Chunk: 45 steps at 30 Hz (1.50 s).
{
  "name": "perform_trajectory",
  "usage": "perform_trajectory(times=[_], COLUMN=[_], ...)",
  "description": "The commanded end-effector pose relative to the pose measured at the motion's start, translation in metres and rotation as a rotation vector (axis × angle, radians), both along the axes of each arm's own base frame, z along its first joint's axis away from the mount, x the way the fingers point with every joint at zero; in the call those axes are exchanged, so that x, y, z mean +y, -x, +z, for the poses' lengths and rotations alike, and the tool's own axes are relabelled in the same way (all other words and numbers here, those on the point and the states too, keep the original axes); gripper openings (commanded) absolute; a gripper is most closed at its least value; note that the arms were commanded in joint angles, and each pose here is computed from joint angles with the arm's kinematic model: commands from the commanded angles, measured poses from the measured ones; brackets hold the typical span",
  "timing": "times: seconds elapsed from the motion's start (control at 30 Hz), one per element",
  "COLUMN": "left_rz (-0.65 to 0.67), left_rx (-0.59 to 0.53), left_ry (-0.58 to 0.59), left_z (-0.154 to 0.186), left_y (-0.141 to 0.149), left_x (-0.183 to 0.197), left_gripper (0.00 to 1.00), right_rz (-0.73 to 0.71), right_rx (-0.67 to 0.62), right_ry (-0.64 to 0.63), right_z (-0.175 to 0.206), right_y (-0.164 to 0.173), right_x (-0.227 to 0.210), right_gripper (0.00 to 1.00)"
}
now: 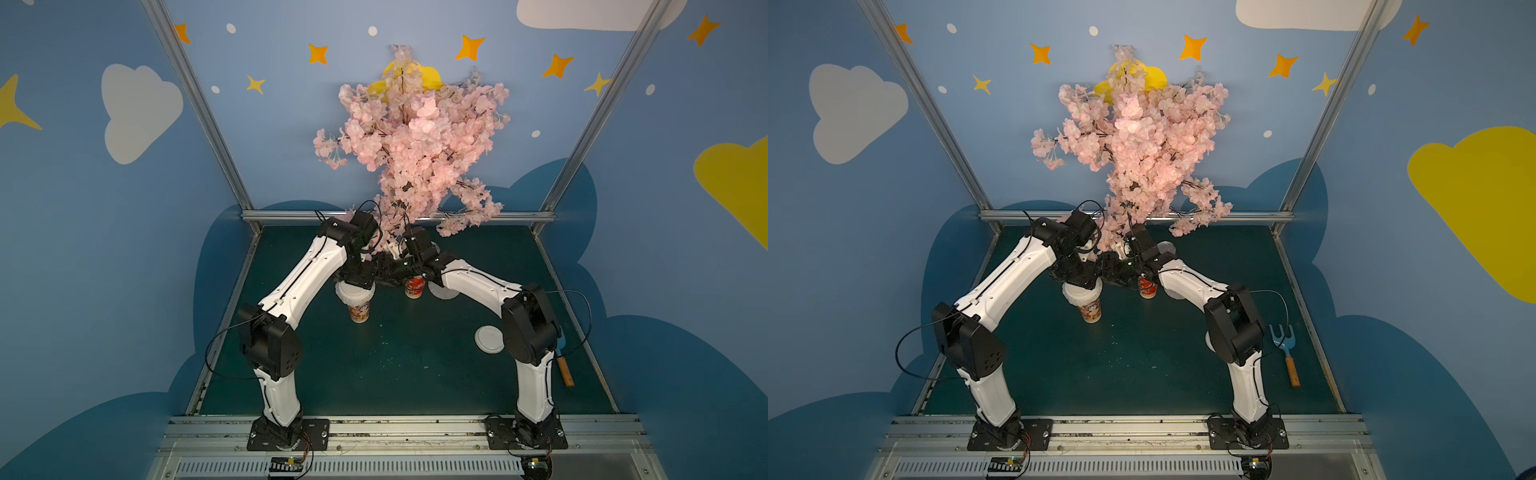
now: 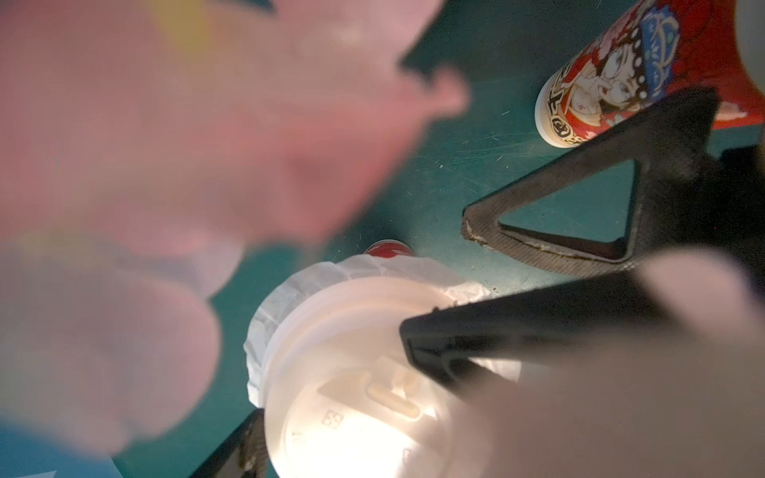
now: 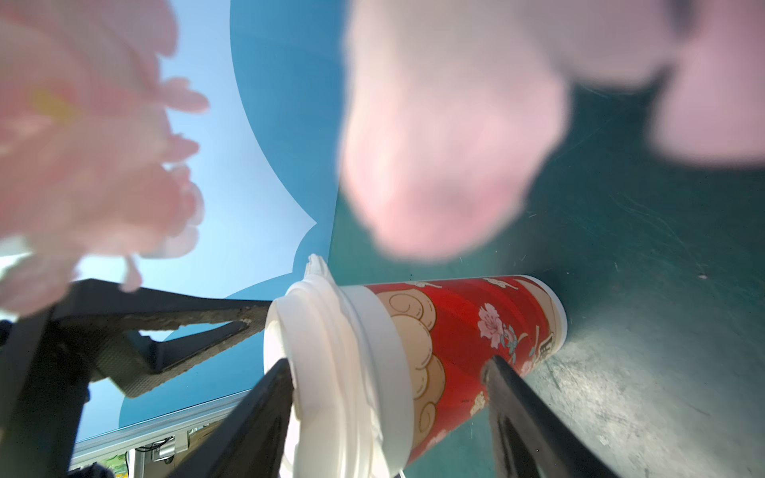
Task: Put the leak-proof paper on the milk tea cups
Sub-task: Secure the cup lid on the cup.
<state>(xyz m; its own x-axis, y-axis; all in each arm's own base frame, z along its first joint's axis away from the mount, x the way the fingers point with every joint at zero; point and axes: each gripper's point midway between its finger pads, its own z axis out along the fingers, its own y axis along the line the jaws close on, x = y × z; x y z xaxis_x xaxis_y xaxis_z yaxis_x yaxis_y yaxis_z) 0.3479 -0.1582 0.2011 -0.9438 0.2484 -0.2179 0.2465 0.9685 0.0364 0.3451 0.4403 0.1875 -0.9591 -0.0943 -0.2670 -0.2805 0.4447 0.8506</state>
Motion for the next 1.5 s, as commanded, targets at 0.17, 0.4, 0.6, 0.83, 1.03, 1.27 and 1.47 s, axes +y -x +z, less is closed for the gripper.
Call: perform_trajectory(times=[0.17,0.4,0.6,0.83,1.03,1.27,1.47], left_rz=[-0.024,-0.022,-0.023,-0.024,-0.027,-0.026,-0.025], left_rx=[-0.109,-0.106,-0.098,-0.100,-0.098,-0.102,-0.100], left_ry=[0.158,0.149,0.151,0.155,0.159,0.160,0.157], left_z=[0.001,-0.002,-0.006,-0.006,-0.004,-0.002,-0.003], left_y=[-0.035,-0.034,-0.034,-0.035,-0.034,-0.034,-0.033], left_x=[-0.043,-0.041,-0.043,-0.044,-0.045,-0.044,-0.044], left_gripper=[0.79,0.79,0.79,0.78,0.78,0.78,0.78], right_rz=[0.159,0.164,0.172,0.176,0.185,0.192,0.195], right_rx=[-0.033,-0.035,-0.032,-0.031,-0.035,-0.036,-0.034], right_ry=[-0.112,-0.118,-0.117,-0.112,-0.121,-0.130,-0.138], right_z=[0.039,0.040,0.038,0.036,0.038,0.042,0.042], right_y=[0.043,0.045,0.048,0.049,0.052,0.055,0.057], right_x=[0.023,0.023,0.024,0.025,0.026,0.027,0.028], right_gripper=[0.73,0.77,0.74,0.70,0.63,0.61,0.52])
